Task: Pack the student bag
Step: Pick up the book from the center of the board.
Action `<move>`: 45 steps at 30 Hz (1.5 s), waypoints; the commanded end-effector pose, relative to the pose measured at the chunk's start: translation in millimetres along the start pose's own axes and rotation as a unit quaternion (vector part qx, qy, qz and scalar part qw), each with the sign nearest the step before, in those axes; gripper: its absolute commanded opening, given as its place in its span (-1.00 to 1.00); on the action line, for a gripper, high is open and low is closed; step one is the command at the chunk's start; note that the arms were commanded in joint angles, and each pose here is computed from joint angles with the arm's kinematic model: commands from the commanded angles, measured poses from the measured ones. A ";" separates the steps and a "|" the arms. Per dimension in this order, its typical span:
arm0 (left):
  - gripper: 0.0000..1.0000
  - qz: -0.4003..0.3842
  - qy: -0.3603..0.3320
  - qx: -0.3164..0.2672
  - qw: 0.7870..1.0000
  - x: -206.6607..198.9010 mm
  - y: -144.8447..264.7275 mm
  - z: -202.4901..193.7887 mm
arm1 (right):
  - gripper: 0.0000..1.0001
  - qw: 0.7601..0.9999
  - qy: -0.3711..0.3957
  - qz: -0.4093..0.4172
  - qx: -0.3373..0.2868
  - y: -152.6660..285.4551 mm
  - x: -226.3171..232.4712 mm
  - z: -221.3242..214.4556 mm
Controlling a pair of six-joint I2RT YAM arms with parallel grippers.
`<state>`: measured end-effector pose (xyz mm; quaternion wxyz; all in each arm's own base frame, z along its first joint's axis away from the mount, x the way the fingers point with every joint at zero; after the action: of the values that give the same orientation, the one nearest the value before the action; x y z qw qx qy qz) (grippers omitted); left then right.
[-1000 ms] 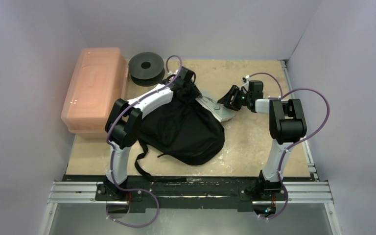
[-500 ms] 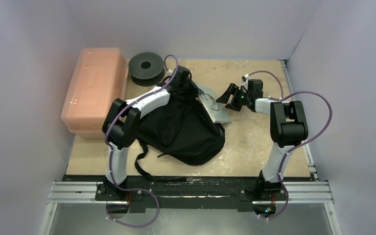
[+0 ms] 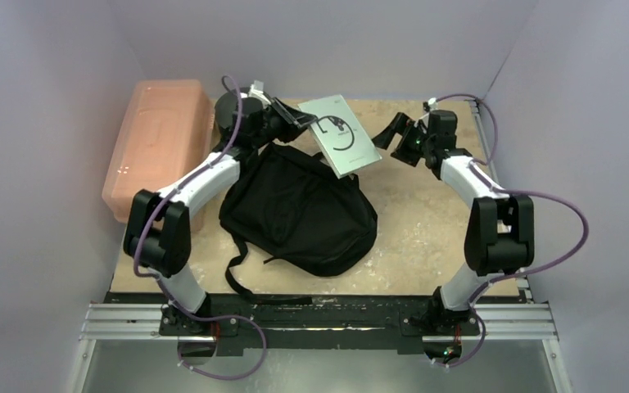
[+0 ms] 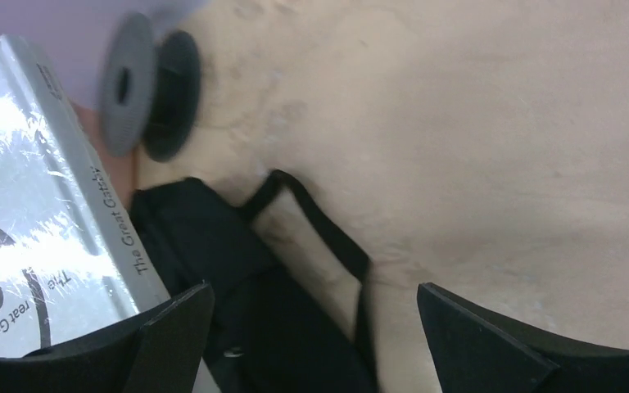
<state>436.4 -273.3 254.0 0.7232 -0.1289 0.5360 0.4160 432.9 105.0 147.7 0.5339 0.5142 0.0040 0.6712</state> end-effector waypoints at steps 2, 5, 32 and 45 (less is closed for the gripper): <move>-1.00 -0.252 0.014 -0.104 0.962 -115.4 82.4 44.5 | 0.98 0.985 -0.035 0.170 -0.003 47.3 78.4 13.2; -1.00 -0.272 0.032 -0.123 0.954 -115.0 97.3 47.5 | 0.98 0.957 -0.092 0.277 0.001 73.3 102.5 -0.9; -1.00 -0.325 0.122 -0.159 0.924 -118.0 121.6 46.2 | 0.68 0.857 -0.193 0.476 -0.036 154.5 184.9 -67.0; -1.00 -0.321 0.102 -0.161 0.928 -111.4 119.0 23.7 | -0.36 0.842 -0.210 0.494 -0.050 150.3 206.3 -58.7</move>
<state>380.4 -246.9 326.7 0.6995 -0.3700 0.5324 0.3006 302.6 223.2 313.3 0.1672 0.5791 -0.3589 0.7127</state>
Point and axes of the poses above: each gripper's point midway between its finger pads, its own y axis back along the fingers, its own x axis along the line the jaws close on, z = x × y, the point moved 3 cm from there along y, back along the fingers, and after that the axes turned 7 degrees about -y, right-handed, at the moved point
